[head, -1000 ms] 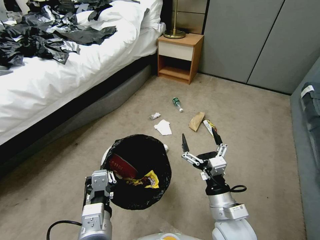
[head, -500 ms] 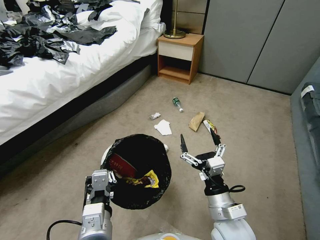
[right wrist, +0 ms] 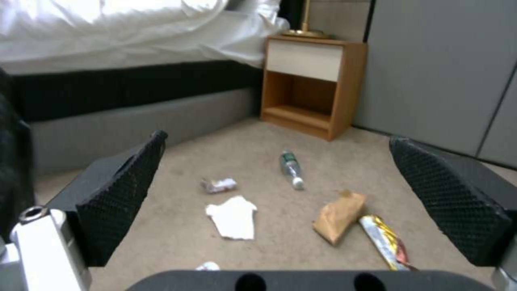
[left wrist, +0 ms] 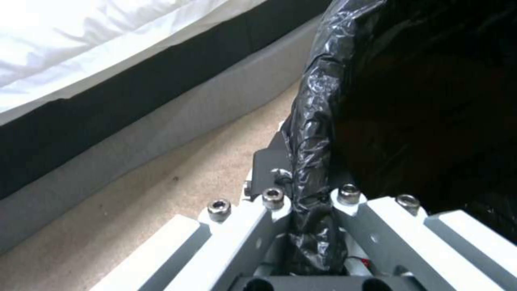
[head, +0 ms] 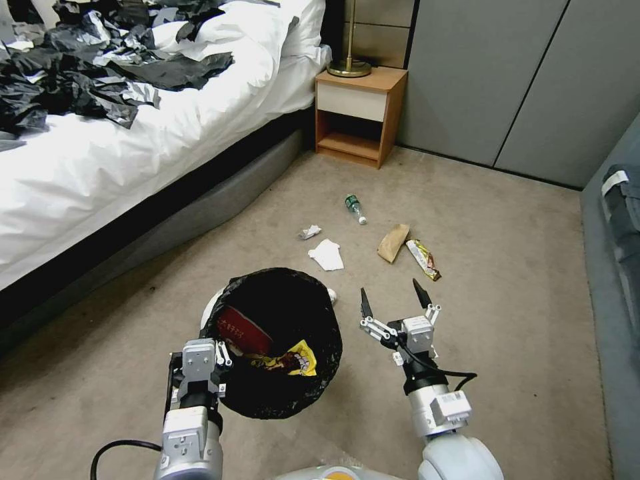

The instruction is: Pick up the trash bin, then pick up the garbage from the floor and place it into the trash bin.

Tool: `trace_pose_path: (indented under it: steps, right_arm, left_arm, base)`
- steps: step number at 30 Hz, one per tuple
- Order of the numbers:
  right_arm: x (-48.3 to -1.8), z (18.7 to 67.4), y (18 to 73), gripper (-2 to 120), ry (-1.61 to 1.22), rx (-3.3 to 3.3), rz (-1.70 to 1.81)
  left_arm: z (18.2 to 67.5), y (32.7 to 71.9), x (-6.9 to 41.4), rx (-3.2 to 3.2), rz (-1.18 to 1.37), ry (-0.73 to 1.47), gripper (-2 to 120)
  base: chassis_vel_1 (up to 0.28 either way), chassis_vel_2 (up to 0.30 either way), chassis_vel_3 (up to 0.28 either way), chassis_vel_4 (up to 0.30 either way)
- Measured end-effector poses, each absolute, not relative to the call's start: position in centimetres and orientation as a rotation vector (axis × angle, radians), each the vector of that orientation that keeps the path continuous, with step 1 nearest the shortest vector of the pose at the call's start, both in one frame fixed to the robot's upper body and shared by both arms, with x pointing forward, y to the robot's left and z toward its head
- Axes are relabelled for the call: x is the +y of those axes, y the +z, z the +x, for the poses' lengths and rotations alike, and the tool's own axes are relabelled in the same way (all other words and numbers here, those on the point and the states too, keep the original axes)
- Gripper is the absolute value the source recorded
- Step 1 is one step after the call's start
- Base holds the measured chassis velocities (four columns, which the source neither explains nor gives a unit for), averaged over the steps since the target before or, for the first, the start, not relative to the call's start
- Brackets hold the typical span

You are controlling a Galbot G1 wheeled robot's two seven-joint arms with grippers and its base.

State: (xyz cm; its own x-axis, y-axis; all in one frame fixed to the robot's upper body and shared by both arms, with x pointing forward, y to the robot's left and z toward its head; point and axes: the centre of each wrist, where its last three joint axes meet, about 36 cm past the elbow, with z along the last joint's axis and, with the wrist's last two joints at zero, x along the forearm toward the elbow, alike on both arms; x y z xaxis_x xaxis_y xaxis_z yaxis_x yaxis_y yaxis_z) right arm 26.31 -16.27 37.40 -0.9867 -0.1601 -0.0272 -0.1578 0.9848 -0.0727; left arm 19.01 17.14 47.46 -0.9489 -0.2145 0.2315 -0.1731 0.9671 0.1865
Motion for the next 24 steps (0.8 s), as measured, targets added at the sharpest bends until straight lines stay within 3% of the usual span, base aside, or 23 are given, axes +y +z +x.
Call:
trace_pose_path:
  steps: [24]
  right_arm:
    - [-22.3,25.8,37.5,100,-0.179,2.932,-0.022]
  left_arm:
    - [19.5,46.9,17.2,-2.866,0.285,-0.231,0]
  base:
    - [0.0,0.0,0.0,0.0]
